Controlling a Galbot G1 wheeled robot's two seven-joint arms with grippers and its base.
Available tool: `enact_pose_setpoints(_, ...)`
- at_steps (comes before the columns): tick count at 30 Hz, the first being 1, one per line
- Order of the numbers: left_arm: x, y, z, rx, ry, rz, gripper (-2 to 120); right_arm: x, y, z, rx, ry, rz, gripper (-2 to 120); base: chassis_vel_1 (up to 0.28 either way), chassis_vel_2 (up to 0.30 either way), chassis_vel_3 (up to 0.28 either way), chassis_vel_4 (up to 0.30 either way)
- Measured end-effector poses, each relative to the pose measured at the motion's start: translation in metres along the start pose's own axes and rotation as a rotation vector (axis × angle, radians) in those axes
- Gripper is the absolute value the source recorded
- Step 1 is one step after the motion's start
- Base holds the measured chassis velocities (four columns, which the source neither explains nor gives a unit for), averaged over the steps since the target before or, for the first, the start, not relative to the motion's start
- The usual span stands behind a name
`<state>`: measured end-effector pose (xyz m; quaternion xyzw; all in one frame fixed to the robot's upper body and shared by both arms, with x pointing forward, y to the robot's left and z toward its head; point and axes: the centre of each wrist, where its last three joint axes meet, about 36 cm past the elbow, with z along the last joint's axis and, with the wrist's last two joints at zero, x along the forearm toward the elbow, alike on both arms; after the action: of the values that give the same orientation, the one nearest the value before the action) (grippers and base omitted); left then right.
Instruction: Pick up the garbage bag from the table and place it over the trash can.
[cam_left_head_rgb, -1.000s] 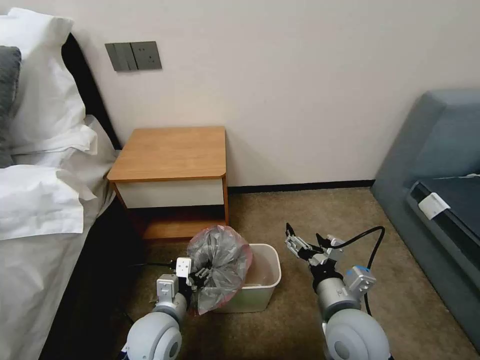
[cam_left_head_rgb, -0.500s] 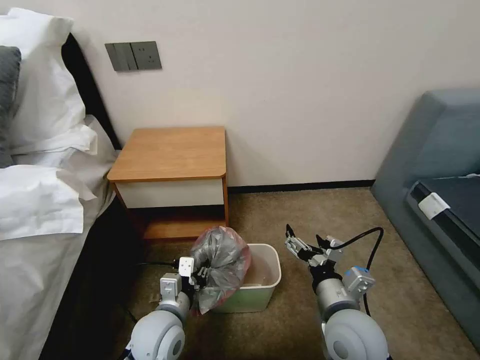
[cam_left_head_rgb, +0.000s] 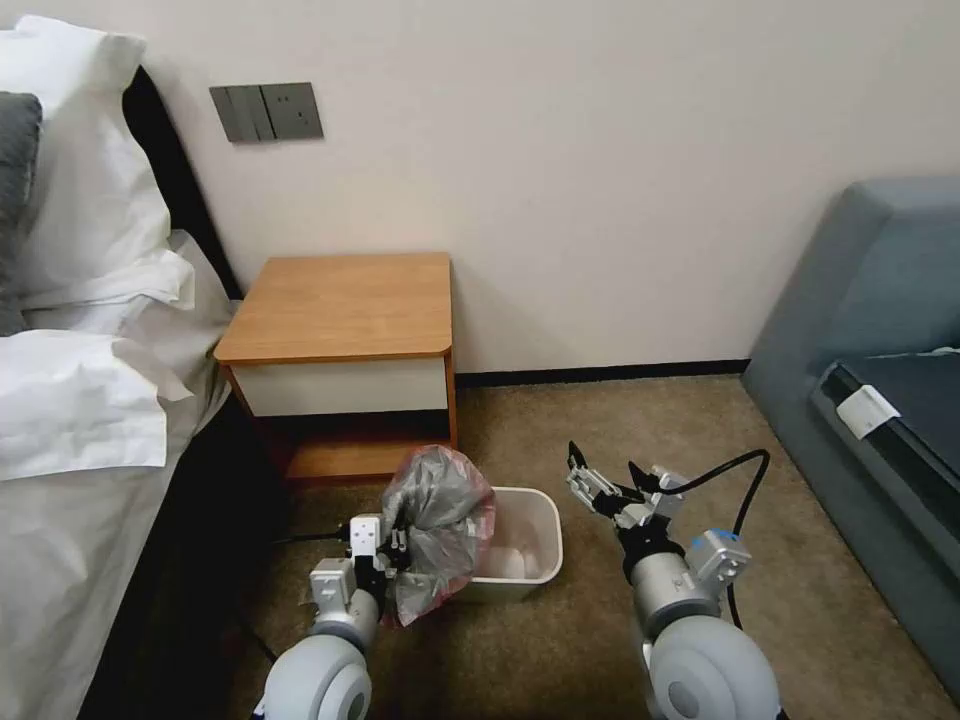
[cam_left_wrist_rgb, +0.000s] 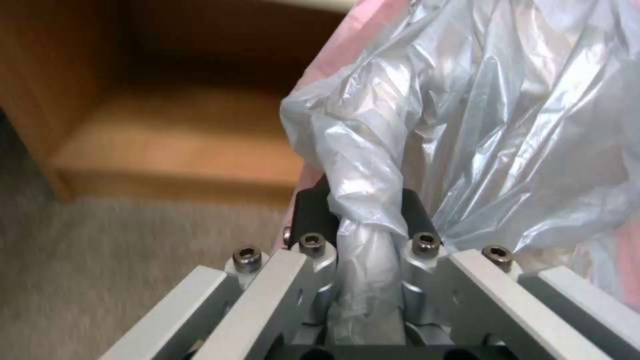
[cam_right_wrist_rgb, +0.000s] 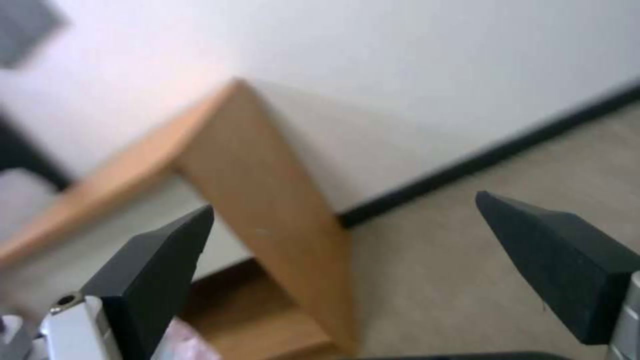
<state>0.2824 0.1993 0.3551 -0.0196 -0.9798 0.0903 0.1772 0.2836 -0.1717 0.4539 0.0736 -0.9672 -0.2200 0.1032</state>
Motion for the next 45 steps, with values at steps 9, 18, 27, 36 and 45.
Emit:
enact_pose_setpoints(9,0.003,0.018,-0.019,-0.054,-0.24,0.074,7,-0.001,0.002,-0.039,0.095,0.045,-0.383,100,0.0,0.0,0.0,0.0)
enact_pose_setpoints(18,0.007,0.026,-0.019,-0.138,-0.358,0.165,7,-0.043,-0.024,-0.062,0.272,0.151,-0.663,100,0.0,0.0,0.0,0.0)
enact_pose_setpoints(27,0.011,0.024,-0.015,-0.171,-0.426,0.211,7,-0.071,-0.022,-0.061,0.211,0.211,-0.739,100,0.0,0.0,0.0,0.0)
enact_pose_setpoints(36,0.013,0.022,-0.016,-0.17,-0.439,0.215,7,-0.086,-0.02,-0.045,0.181,0.24,-0.728,89,0.0,0.0,0.0,0.0)
enact_pose_setpoints(45,0.013,0.022,-0.018,-0.155,-0.433,0.214,7,-0.09,-0.021,-0.039,0.162,0.242,-0.713,56,0.0,0.0,0.0,0.0)
